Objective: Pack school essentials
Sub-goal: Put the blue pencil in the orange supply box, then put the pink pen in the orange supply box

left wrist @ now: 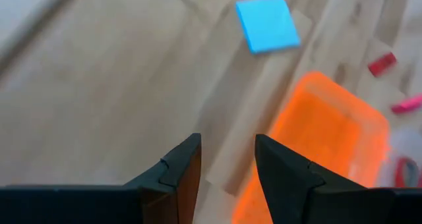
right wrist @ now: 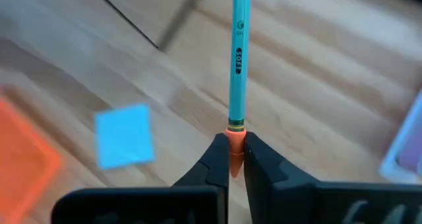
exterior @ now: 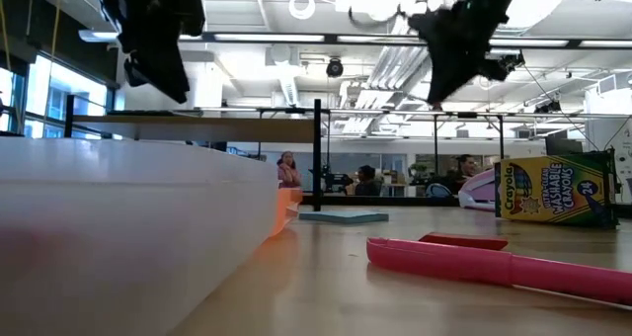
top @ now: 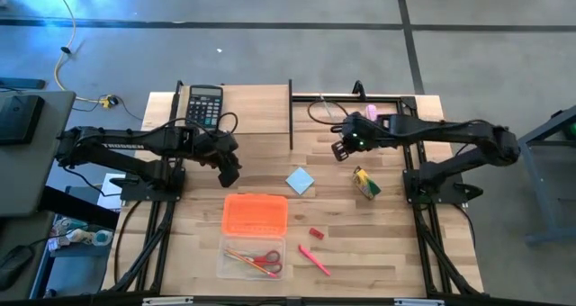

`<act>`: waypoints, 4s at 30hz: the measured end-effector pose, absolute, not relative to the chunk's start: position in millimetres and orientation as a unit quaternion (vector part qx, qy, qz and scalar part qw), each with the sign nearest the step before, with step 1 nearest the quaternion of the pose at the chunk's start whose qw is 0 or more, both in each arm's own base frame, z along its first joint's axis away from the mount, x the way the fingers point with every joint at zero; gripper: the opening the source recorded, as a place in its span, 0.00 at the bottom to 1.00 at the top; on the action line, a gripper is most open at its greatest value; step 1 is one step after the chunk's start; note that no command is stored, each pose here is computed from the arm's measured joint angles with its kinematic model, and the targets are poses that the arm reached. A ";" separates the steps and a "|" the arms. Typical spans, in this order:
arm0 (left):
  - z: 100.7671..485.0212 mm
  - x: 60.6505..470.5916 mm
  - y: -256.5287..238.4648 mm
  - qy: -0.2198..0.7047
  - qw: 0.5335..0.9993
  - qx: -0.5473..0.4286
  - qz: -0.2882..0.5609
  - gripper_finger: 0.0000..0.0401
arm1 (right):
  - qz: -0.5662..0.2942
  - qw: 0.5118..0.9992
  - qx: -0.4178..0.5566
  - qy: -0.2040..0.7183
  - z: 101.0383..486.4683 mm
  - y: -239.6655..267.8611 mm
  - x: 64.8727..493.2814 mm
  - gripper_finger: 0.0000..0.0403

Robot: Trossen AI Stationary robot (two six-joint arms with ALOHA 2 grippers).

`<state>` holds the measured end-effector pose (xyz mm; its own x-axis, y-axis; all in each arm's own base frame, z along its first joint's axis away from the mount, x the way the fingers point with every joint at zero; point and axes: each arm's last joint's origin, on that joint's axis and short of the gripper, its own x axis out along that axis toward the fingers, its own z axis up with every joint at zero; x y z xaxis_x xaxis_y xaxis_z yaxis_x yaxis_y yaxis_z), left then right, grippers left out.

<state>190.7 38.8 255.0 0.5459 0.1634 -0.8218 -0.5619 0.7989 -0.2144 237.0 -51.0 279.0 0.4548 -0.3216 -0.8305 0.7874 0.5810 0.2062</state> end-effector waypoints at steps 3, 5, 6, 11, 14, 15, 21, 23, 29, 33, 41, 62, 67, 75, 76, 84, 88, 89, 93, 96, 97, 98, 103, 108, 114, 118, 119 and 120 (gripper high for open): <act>253.1 189.2 31.1 0.444 0.837 -0.249 0.200 0.33 | -0.322 0.835 0.292 0.336 294.2 -39.0 237.4 0.02; 251.9 188.2 24.8 0.454 0.830 -0.256 0.197 0.33 | -0.299 0.860 0.286 0.299 302.3 -30.7 242.2 0.02; 251.2 187.5 21.4 0.460 0.826 -0.259 0.195 0.33 | -0.284 0.872 0.282 0.281 306.0 -26.5 245.9 0.02; 248.9 184.5 4.0 0.483 0.810 -0.276 0.188 0.33 | -0.199 0.923 0.253 0.214 318.6 0.4 263.9 0.02; 247.7 182.2 -5.8 0.492 0.794 -0.299 0.194 0.33 | -0.166 0.936 0.252 0.182 323.7 17.0 269.9 0.02; 247.4 181.2 -9.2 0.496 0.789 -0.306 0.196 0.33 | -0.160 0.939 0.251 0.172 324.5 22.1 272.0 0.02; 244.5 171.5 -33.5 0.534 0.768 -0.303 0.185 0.33 | -0.119 0.951 0.259 0.122 326.0 54.1 285.3 0.02; 243.7 167.9 -40.8 0.543 0.763 -0.297 0.186 0.33 | -0.103 0.953 0.264 0.106 324.3 64.8 291.6 0.02; 241.4 156.9 -55.2 0.575 0.755 -0.262 0.175 0.33 | -0.074 0.960 0.251 0.095 338.6 96.8 316.8 0.02; 241.5 155.0 -60.3 0.578 0.759 -0.251 0.163 0.33 | -0.057 0.964 0.206 0.160 340.8 115.3 339.5 0.02; 241.4 154.7 -61.3 0.581 0.764 -0.237 0.151 0.33 | 0.040 0.941 0.120 0.313 326.4 167.0 382.2 0.02; 241.5 155.0 -61.3 0.580 0.764 -0.238 0.151 0.33 | 0.157 0.853 -0.100 0.487 225.9 214.6 439.7 0.02; 241.7 155.6 -61.6 0.577 0.765 -0.243 0.151 0.33 | 0.153 0.848 -0.110 0.496 206.1 209.5 449.4 0.02; 241.6 155.8 -61.6 0.577 0.765 -0.243 0.151 0.33 | 0.134 0.838 -0.141 0.510 194.4 202.0 452.6 0.02; 241.6 155.7 -61.6 0.577 0.766 -0.242 0.151 0.33 | 0.135 0.835 -0.148 0.513 194.1 201.0 452.2 0.02; 241.6 155.7 -61.5 0.577 0.767 -0.238 0.149 0.33 | 0.143 0.833 -0.165 0.509 194.2 197.4 454.0 0.13; 241.6 155.8 -61.5 0.577 0.767 -0.238 0.149 0.33 | 0.142 0.834 -0.161 0.509 194.2 197.6 454.0 0.19; 241.6 155.7 -61.5 0.577 0.767 -0.238 0.149 0.33 | 0.141 0.834 -0.159 0.509 194.2 197.6 454.0 0.20; 241.6 155.8 -61.5 0.577 0.768 -0.236 0.147 0.33 | 0.138 0.835 -0.156 0.510 194.2 197.4 454.1 0.25; 241.6 155.7 -61.5 0.578 0.769 -0.232 0.145 0.33 | 0.125 0.837 -0.136 0.515 194.6 197.3 453.8 0.28; 241.7 155.7 -61.5 0.578 0.769 -0.232 0.145 0.33 | 0.120 0.837 -0.130 0.518 196.3 197.1 453.4 0.28; 241.6 155.7 -61.5 0.578 0.769 -0.232 0.145 0.33 | 0.117 0.836 -0.126 0.521 198.9 197.0 453.1 0.29; 241.6 155.7 -61.5 0.578 0.769 -0.232 0.145 0.33 | 0.085 0.831 -0.085 0.543 219.1 195.2 449.8 0.29; 241.6 155.7 -61.5 0.578 0.769 -0.231 0.144 0.33 | 0.038 0.827 -0.084 0.555 241.0 191.8 444.0 0.29; 241.6 155.8 -61.5 0.578 0.769 -0.231 0.144 0.33 | 0.004 0.811 -0.107 0.575 251.4 188.2 434.2 0.29; 241.6 155.9 -61.5 0.578 0.769 -0.231 0.144 0.33 | -0.029 0.794 -0.124 0.594 257.7 182.0 423.6 0.29; 241.7 155.8 -61.4 0.577 0.770 -0.231 0.145 0.33 | -0.038 0.791 -0.129 0.597 259.6 180.5 421.3 0.29; 241.7 155.9 -61.3 0.576 0.771 -0.229 0.146 0.33 | -0.047 0.786 -0.134 0.601 261.5 178.7 418.6 0.29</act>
<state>155.9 -61.3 241.7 0.2933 -0.0394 -0.9552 -0.4895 0.8520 -0.1855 418.6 178.7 261.5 0.2726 -0.2362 -0.9327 -0.0869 0.9594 -0.2683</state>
